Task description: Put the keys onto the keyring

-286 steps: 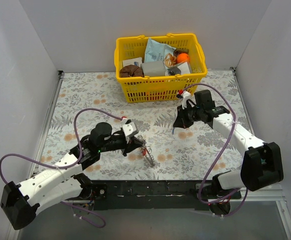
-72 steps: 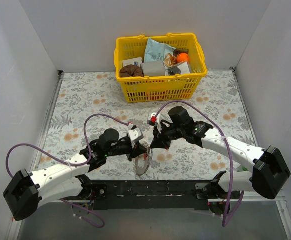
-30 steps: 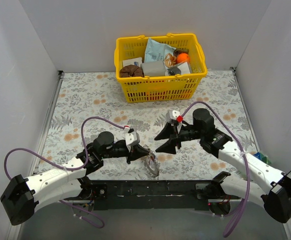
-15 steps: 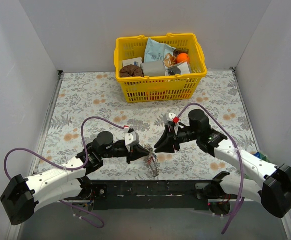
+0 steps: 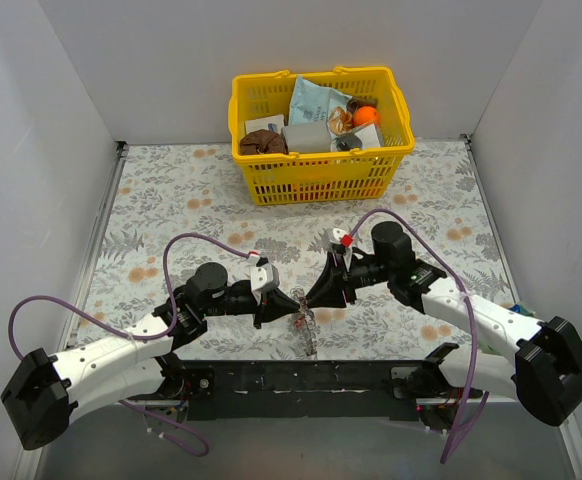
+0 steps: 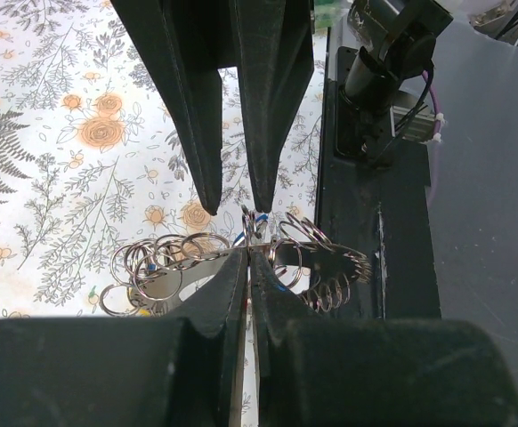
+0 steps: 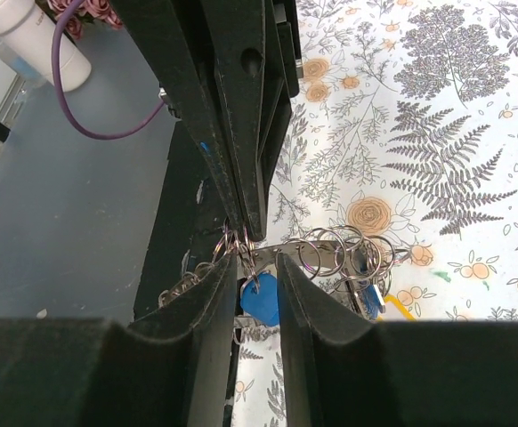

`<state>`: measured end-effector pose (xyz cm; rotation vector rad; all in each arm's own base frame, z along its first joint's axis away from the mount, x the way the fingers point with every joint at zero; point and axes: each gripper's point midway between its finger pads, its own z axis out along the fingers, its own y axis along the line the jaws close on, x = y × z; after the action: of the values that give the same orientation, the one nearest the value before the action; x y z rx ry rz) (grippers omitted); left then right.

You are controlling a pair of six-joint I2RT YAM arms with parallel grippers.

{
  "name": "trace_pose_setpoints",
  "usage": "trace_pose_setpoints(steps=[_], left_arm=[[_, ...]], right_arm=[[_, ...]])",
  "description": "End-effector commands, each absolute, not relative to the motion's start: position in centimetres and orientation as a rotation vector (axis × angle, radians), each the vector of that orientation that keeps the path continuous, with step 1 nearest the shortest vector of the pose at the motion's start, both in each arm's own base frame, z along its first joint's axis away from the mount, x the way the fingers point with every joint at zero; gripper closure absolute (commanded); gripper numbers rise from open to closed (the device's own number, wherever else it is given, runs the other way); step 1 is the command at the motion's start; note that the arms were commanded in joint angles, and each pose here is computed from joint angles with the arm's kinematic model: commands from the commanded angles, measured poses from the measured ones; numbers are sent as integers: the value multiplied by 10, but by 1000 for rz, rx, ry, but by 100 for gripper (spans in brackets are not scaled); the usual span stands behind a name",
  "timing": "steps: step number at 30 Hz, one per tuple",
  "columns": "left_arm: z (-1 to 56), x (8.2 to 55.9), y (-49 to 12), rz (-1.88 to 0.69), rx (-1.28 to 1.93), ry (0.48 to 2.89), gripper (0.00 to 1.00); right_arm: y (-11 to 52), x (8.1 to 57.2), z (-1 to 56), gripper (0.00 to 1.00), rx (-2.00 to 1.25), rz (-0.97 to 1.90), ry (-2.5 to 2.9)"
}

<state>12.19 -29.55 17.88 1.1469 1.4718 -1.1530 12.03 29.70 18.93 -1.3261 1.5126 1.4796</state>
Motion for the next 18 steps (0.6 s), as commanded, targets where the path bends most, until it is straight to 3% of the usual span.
trace_pose_setpoints(steps=[1, 12, 18], left_arm=[[208, 123, -302, -1166, 1137, 1369, 100], [207, 123, -302, -1165, 1138, 1371, 100], [209, 123, -302, -1166, 1141, 1366, 100]], right_arm=[[301, 117, 194, 67, -1346, 1500, 1454], [304, 114, 189, 71, -1358, 1537, 1464], [304, 114, 187, 81, -1358, 1543, 1470]])
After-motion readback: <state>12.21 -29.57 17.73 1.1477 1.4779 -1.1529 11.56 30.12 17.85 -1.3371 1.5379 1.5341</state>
